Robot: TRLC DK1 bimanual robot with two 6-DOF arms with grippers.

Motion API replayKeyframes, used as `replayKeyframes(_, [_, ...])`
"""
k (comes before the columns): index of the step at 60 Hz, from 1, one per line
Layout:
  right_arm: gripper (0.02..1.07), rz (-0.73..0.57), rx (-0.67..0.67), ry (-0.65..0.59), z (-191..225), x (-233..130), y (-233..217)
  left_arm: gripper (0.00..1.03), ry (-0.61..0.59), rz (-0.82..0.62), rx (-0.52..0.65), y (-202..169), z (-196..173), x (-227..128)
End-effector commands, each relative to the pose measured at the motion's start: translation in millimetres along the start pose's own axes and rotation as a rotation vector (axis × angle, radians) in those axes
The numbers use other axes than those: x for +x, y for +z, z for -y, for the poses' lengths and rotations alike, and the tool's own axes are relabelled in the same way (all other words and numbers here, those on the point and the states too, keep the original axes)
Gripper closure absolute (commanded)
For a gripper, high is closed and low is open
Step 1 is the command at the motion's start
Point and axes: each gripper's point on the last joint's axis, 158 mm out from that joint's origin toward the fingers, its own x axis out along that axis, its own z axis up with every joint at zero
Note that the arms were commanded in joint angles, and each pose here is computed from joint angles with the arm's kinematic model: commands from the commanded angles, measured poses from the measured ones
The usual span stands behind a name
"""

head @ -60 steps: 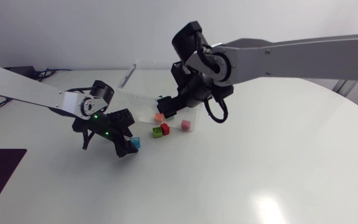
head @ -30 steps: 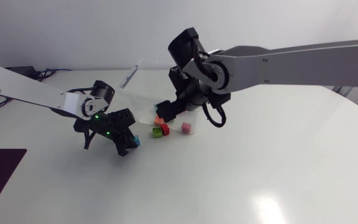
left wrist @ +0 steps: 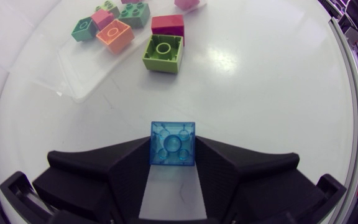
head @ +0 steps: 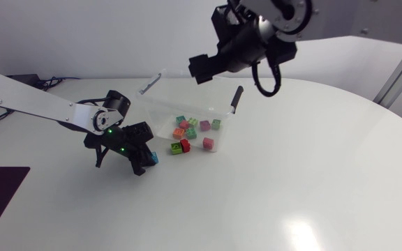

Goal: Place the duplo bricks in the container

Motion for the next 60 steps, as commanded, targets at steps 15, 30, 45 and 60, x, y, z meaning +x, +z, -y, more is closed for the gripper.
replayKeyframes(15, [0.07,-0.040,-0.024,0.073,-37,-44,-72,0.85,-0.017,-0.011,-0.005,-5,7,5])
replayKeyframes(30, [0.07,-0.142,-0.105,0.125,-67,-24,-139,0.86,0.073,0.070,-0.013,20,-7,-49])
replayKeyframes(45, [0.07,-0.216,-0.201,0.138,-82,16,-169,0.86,0.203,0.244,-0.002,88,-30,-145])
replayKeyframes(60, [0.07,-0.254,-0.285,0.135,-85,57,-187,0.86,0.282,0.391,-0.057,142,-61,-186])
